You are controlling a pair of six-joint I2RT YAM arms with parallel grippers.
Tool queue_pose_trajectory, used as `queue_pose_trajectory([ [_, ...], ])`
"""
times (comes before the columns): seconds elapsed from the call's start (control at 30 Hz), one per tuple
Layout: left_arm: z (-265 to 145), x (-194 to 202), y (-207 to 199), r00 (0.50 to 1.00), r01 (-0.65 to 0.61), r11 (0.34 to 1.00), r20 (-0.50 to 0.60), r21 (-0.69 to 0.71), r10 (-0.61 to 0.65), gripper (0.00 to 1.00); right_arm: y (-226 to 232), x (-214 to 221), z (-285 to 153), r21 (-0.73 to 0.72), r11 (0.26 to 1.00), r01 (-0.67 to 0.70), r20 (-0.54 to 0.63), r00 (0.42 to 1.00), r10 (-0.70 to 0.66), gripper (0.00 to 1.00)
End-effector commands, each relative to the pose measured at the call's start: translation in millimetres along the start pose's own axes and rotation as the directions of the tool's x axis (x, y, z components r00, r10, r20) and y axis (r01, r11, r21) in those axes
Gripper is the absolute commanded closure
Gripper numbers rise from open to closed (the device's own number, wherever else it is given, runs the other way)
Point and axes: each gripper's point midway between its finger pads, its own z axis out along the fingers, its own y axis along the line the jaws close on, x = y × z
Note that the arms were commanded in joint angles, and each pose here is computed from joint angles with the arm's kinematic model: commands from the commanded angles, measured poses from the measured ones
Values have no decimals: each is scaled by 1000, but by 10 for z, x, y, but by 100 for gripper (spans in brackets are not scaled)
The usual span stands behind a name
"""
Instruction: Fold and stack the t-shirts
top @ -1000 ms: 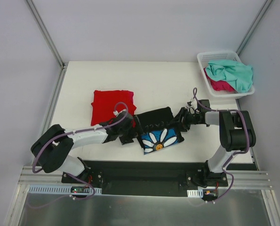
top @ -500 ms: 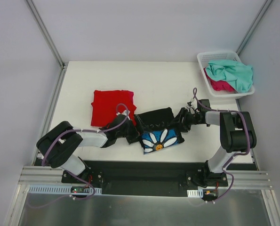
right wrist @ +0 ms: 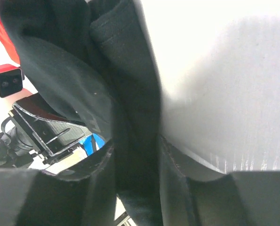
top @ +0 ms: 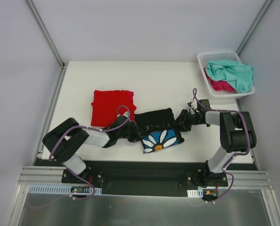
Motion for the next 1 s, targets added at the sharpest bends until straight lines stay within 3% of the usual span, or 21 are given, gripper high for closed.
queue_pose_trajectory([
  [0.0,4,8,-39,1000,-2,1000,-8,27,2,81,6,5,-22,16,1000,21,1,1000,-21,70],
  [0.03,10,19,-30,1000,-2,1000,-14,23,2,90,-1,14,-20,16,1000,19,-2,1000,-19,75],
  [0.1,22,19,-26,1000,-2,1000,-18,22,2,100,-6,23,-9,15,1000,15,-8,1000,-15,91],
  [0.17,38,28,-16,1000,3,1000,-25,17,-2,100,-19,45,-7,15,1000,12,-13,1000,-12,99],
  [0.97,-232,-192,-312,983,-168,984,58,-66,172,100,388,59,-278,45,991,129,33,991,-130,99],
])
